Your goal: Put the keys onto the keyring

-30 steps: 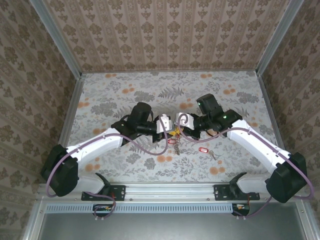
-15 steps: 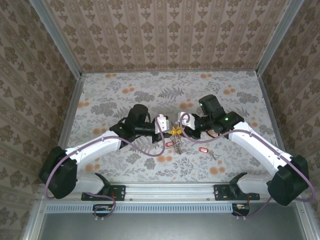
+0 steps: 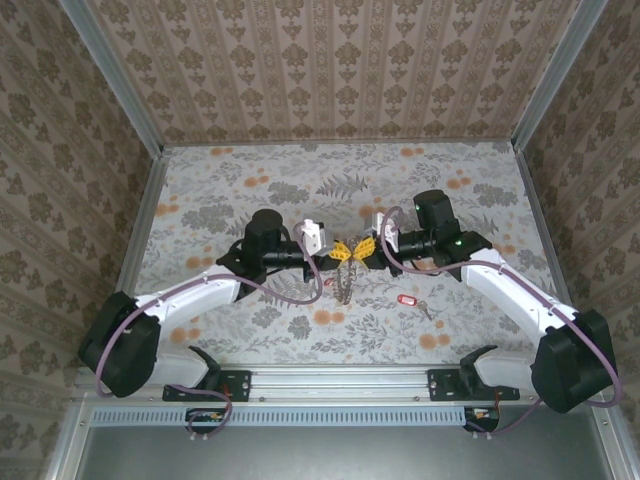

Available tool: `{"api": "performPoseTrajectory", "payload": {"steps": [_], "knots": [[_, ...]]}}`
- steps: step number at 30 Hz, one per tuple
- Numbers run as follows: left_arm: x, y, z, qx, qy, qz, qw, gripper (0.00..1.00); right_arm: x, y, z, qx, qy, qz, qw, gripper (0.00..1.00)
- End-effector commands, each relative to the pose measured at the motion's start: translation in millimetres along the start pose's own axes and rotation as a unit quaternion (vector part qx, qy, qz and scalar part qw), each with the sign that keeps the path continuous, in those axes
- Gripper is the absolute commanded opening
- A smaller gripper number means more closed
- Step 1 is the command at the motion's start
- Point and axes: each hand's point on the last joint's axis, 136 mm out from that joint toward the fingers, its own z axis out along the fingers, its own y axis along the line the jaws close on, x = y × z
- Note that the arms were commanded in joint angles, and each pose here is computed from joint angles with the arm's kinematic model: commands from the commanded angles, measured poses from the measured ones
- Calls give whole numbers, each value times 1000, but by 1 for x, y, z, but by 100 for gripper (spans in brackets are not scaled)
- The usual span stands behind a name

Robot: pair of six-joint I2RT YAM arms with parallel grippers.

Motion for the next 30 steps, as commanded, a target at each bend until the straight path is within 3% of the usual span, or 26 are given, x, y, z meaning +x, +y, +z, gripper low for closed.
{"api": "performPoseTrajectory", "payload": {"steps": [1, 4, 16, 24, 26, 30], "knots": [[-38, -15, 3, 48, -77, 28, 995, 0, -9, 2, 4, -12, -26, -3, 1000, 10], [-39, -14, 4, 46, -85, 26, 995, 0, -6, -1, 6, -12, -23, 11, 1000, 16], [-24, -9, 3, 25, -43, 34, 998, 0, -26, 3, -9, 11, -27, -43, 999, 19], [-29, -9, 2, 26, -47, 37, 998, 0, -17, 0, -5, 4, -9, -35, 999, 15], [-29, -9, 1, 23, -46, 37, 998, 0, -14, -2, -5, 8, -1, -35, 999, 7], [-18, -6, 2, 12, -7, 39, 999, 10, -14, -2, -7, 17, 20, -46, 999, 4]]}}
